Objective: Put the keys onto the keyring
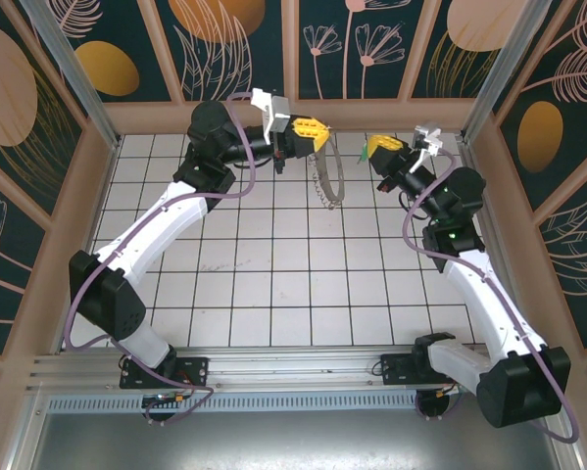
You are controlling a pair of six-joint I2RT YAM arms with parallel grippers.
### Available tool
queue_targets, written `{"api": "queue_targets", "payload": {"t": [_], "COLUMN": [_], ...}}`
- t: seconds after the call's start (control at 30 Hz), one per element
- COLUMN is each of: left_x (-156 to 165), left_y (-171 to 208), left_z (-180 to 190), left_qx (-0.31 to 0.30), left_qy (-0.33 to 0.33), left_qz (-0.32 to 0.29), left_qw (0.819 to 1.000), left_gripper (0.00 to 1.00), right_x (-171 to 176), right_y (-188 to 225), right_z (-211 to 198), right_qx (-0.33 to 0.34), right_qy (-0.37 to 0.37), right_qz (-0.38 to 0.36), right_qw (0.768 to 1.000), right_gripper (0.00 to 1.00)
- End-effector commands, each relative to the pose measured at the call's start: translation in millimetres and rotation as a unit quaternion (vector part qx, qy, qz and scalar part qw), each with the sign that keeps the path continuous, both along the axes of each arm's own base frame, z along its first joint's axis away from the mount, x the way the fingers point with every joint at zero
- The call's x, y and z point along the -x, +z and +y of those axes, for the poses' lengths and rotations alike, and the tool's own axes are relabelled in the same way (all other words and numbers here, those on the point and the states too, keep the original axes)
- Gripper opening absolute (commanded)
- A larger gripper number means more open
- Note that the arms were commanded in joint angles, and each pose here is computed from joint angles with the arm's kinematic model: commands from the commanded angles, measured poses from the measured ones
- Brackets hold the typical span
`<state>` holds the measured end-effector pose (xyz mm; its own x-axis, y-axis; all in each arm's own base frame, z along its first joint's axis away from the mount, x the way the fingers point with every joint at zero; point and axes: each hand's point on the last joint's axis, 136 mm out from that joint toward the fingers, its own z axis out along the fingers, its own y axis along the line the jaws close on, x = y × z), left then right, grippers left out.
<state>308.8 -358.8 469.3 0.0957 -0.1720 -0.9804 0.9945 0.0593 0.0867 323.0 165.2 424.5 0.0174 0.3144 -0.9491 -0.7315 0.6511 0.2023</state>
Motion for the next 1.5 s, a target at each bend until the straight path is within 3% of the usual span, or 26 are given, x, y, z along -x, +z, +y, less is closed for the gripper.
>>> {"api": "queue_targets", "payload": {"t": [0.0,0.3,0.8,1.03,1.47], "left_x": [17.0,26.0,19.1,19.2,9.0], "left_y": [30.1,52.8,67.8,68.1,37.6], "left_z": [6.6,16.1,19.5,20.8,18.6], "left_qx": [0.053,0.13,0.156,0.16,0.135], "left_qy": [-0.042,-0.115,-0.126,-0.126,-0.068], "left_qz": [0.019,0.133,0.208,0.213,0.208], "left_qw": [0.998,0.976,0.957,0.956,0.966], "left_gripper": [0.0,0.0,0.0,0.0,0.0], "right_x": [16.9,25.4,28.9,26.2,2.6], "right_y": [27.3,32.7,32.1,28.3,-56.1], "right_z": [-0.1,-0.6,-0.2,-0.5,-1.4], "right_qx": [-0.009,-0.004,-0.002,-0.002,-0.011], "right_qy": [0.006,0.005,0.007,0.004,-0.008], "right_qz": [-0.04,-0.051,-0.054,-0.047,0.083], "right_qw": [0.999,0.999,0.999,0.999,0.996], "right_gripper": [0.0,0.0,0.0,0.0,0.0]}}
